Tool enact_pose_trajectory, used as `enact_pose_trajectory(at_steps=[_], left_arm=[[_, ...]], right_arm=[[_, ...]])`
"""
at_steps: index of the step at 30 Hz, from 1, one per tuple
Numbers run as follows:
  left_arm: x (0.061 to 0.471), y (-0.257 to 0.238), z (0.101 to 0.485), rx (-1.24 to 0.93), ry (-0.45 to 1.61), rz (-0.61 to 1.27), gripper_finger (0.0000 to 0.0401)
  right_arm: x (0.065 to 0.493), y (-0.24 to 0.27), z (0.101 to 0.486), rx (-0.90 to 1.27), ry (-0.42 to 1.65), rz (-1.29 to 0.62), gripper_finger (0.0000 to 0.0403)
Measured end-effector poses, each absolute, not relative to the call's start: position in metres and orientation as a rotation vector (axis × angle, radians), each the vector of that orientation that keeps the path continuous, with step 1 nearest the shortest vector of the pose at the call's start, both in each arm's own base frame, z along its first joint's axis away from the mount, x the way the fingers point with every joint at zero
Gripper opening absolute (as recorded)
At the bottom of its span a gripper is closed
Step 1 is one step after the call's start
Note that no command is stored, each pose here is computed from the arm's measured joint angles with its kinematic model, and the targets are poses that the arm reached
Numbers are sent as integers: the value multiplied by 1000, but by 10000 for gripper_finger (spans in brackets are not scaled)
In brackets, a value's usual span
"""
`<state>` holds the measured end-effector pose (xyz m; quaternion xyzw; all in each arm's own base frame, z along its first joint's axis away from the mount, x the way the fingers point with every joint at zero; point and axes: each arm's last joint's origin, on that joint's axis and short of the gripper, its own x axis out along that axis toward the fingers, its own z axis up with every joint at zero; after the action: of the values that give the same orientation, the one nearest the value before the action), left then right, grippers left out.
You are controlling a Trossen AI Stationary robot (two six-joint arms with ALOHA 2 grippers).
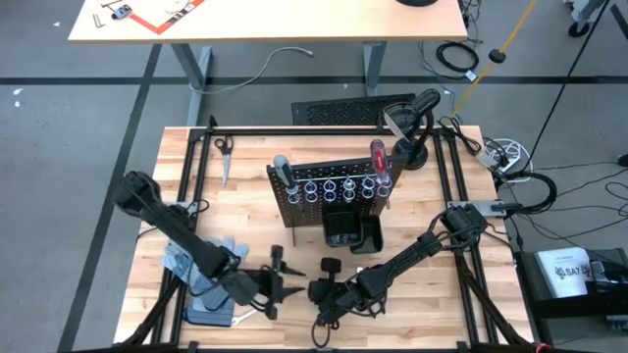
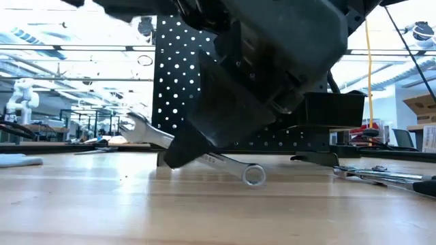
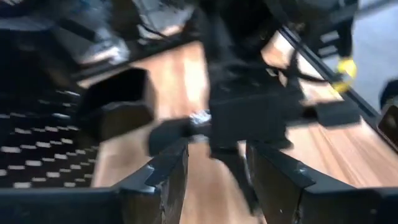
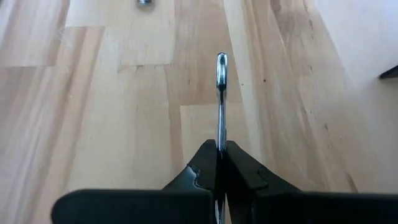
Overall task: Hang tools onto peg board
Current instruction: Hang the silver wrench on the black peg board
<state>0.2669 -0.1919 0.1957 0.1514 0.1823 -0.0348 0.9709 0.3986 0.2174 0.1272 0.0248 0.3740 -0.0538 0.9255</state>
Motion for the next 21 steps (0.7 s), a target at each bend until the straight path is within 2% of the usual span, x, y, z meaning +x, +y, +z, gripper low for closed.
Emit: enact_pose_trajectory(at_steps=[7, 12, 21], left_arm=[[240, -185, 238, 310, 302, 13, 173], [223, -183, 254, 339, 284, 36, 173], [193, -190, 281, 343, 188, 25, 173]], right_arm=[[409, 229, 151, -17, 684, -67, 4], [419, 237, 180, -101, 613, -80, 3], [423, 236, 257, -285, 561, -377, 3]])
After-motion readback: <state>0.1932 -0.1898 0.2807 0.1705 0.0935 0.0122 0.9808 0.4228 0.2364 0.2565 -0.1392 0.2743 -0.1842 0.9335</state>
